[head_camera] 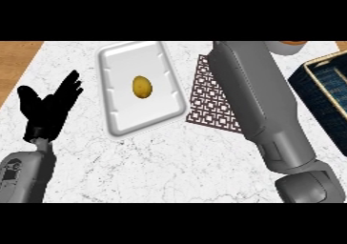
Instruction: Pick the bell pepper from the placemat and place it in the basket
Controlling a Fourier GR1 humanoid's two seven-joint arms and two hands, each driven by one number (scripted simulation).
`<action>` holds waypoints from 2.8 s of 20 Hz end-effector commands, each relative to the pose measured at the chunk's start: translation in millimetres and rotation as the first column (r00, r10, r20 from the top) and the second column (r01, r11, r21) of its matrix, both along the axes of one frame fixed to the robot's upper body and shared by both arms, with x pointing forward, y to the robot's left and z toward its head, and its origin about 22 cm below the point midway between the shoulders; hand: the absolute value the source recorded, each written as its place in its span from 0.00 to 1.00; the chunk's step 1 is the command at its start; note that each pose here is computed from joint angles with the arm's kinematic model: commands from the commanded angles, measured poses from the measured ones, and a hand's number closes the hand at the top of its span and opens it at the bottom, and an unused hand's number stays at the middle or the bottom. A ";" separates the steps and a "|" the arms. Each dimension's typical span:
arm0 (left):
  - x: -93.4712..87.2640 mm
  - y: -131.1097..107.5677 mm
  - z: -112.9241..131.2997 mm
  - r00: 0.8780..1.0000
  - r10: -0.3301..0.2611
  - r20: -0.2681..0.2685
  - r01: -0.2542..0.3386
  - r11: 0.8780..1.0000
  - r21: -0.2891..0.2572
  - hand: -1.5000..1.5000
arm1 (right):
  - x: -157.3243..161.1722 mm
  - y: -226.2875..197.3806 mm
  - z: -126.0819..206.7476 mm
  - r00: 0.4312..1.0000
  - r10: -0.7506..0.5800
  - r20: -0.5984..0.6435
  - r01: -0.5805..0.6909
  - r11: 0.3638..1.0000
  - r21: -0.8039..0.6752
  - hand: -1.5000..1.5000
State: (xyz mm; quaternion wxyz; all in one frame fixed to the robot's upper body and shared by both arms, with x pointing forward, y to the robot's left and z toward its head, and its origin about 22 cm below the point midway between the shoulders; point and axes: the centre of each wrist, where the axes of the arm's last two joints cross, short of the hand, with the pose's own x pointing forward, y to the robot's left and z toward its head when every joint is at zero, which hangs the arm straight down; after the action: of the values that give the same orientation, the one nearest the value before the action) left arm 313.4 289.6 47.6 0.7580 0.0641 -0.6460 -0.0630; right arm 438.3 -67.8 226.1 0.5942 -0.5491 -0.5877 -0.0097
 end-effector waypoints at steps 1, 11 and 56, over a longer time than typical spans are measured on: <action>-2.2 5.6 -5.6 1.000 0.024 -0.003 -0.024 1.000 0.005 0.50 | 8.3 19.0 21.9 0.991 -0.134 -0.005 0.134 0.991 0.015 1.00; -5.5 9.1 -11.1 0.999 0.038 0.011 -0.038 0.999 -0.001 0.50 | 31.4 -48.8 79.3 0.956 -0.284 0.075 0.284 0.959 0.011 1.00; -9.3 19.8 -9.6 0.997 0.078 -0.028 -0.078 0.997 -0.001 0.50 | 18.1 -256.2 -14.5 0.801 -0.574 0.167 0.571 0.818 0.072 0.00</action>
State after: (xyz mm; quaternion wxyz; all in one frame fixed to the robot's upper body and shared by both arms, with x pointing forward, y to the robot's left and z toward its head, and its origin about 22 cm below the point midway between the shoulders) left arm 297.4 312.2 41.2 0.7651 0.0840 -0.6373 -0.0378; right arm 456.9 -331.0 205.2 0.5323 -0.7062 -0.4217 -0.2001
